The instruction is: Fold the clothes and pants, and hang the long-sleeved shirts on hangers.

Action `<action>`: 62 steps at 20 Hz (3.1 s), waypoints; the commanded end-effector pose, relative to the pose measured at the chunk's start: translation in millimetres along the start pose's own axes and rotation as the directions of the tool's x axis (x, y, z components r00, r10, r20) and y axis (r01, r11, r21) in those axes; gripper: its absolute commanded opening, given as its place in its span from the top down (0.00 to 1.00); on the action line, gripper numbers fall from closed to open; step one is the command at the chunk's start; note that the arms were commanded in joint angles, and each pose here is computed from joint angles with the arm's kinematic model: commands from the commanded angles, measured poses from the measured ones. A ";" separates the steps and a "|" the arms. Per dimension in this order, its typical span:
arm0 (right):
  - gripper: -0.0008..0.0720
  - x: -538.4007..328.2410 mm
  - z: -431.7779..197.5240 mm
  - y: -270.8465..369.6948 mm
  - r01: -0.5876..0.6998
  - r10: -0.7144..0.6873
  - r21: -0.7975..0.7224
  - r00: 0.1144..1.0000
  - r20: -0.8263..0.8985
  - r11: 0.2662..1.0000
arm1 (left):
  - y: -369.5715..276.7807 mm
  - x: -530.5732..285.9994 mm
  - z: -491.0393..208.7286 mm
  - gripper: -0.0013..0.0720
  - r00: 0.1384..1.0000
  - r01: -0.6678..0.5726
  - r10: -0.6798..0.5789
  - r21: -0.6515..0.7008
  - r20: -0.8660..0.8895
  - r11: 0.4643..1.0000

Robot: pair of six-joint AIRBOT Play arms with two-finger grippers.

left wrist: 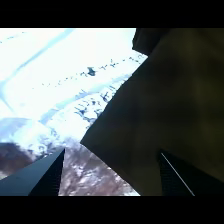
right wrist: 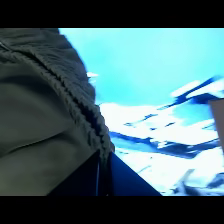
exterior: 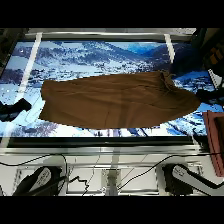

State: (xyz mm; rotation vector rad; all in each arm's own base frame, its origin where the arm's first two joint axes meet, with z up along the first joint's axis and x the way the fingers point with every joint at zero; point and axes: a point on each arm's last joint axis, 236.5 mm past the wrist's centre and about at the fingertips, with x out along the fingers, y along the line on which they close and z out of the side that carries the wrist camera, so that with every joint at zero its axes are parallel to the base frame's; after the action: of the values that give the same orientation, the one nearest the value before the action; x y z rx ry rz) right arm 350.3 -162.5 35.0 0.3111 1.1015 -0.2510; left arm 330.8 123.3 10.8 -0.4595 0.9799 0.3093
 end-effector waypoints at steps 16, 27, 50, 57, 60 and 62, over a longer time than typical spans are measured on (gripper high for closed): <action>0.94 30.0 -27.2 -79.6 -0.139 0.030 0.569 0.980 0.197 0.811 | 17.5 67.7 -87.2 0.24 0.969 -0.018 -0.018 -0.142 -0.248 0.990; 0.94 30.2 -30.6 -69.6 -0.164 0.072 0.558 0.981 0.183 0.813 | -6.1 106.4 -69.8 0.95 0.982 0.043 -0.090 -0.271 -0.164 0.962; 0.94 20.8 -148.3 -57.5 0.035 0.022 0.402 0.990 -0.137 0.915 | 61.6 46.6 -67.4 0.95 0.989 -0.110 0.100 -0.089 -0.107 0.990; 0.94 9.4 -186.7 -98.0 0.241 -0.150 0.297 0.942 -0.299 0.924 | 78.8 42.8 -77.4 0.95 0.974 -0.187 0.172 -0.094 -0.149 0.978; 0.94 8.7 -189.1 -96.0 0.238 -0.142 0.301 0.940 -0.309 0.923 | 83.0 34.8 -77.6 0.95 0.969 -0.210 0.197 -0.073 -0.148 0.975; 0.94 9.1 -187.7 -96.7 0.239 -0.145 0.300 0.942 -0.303 0.923 | 89.6 23.2 -68.8 0.95 0.966 -0.244 0.237 -0.062 -0.105 0.968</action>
State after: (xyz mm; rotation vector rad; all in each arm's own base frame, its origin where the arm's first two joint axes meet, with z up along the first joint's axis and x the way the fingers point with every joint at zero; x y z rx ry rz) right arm 170.4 -180.3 -62.7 0.5720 1.3509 -0.5710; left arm 260.1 156.3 -71.6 -0.4708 1.1359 0.5040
